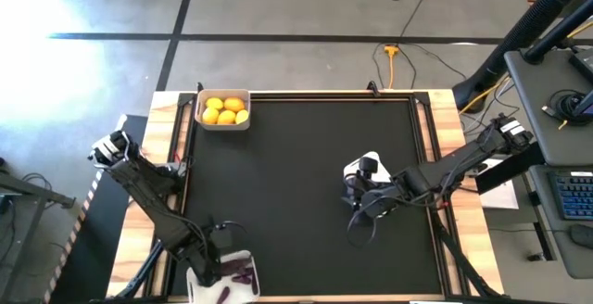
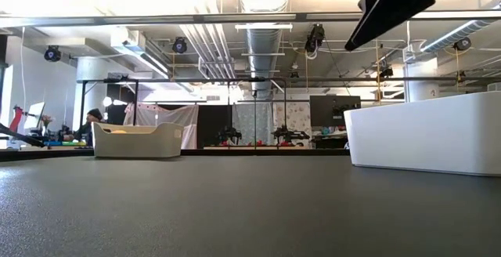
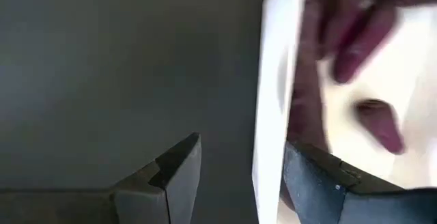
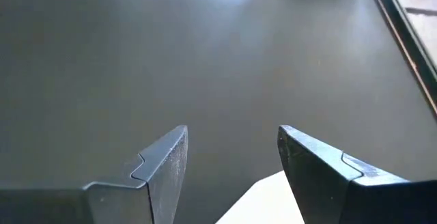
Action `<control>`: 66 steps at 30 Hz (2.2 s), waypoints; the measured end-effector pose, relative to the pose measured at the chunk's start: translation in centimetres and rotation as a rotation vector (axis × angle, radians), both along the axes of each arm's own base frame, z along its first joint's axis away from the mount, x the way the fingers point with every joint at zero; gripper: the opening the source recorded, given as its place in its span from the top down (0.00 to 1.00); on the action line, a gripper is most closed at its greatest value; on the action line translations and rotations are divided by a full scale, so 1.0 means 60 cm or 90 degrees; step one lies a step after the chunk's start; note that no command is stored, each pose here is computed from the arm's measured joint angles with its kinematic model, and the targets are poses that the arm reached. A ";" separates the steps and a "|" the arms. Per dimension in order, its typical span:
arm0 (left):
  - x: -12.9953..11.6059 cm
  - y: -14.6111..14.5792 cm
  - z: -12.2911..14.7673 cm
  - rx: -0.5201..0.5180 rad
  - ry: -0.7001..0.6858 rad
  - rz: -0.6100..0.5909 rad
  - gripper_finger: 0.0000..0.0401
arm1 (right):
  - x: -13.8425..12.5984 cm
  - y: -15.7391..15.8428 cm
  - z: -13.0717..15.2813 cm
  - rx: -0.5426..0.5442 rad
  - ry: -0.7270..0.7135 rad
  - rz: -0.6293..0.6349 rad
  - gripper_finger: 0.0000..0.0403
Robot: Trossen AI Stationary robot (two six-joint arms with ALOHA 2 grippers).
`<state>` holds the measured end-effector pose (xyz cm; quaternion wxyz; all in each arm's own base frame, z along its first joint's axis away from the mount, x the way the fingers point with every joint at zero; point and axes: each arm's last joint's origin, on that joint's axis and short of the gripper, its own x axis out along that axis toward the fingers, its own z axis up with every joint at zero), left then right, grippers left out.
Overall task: Sort produce into baskets
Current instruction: Adjust the bottom left white bin
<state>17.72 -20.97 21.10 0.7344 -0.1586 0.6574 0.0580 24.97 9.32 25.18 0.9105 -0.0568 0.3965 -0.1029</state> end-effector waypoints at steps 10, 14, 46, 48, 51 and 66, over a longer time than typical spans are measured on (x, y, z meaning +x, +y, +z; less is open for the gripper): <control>-0.043 0.047 0.001 0.192 0.159 0.109 0.64 | 0.009 -0.016 0.000 -0.015 -0.008 -0.003 0.45; -0.065 0.029 0.002 0.138 0.238 0.122 0.67 | 0.006 -0.017 -0.008 -0.007 0.000 -0.009 0.45; -0.047 0.095 0.016 0.298 0.231 0.190 0.88 | 0.014 -0.015 -0.022 0.016 -0.064 -0.007 0.45; -0.040 0.110 0.014 0.296 0.235 0.171 0.92 | 0.013 -0.015 -0.025 0.016 -0.061 -0.008 0.45; -0.029 0.135 0.000 0.272 0.227 0.162 0.97 | 0.010 -0.015 -0.033 0.033 -0.047 -0.005 0.45; 0.018 0.153 -0.025 0.081 0.093 0.147 1.00 | -0.027 -0.026 -0.067 0.109 0.091 -0.128 0.46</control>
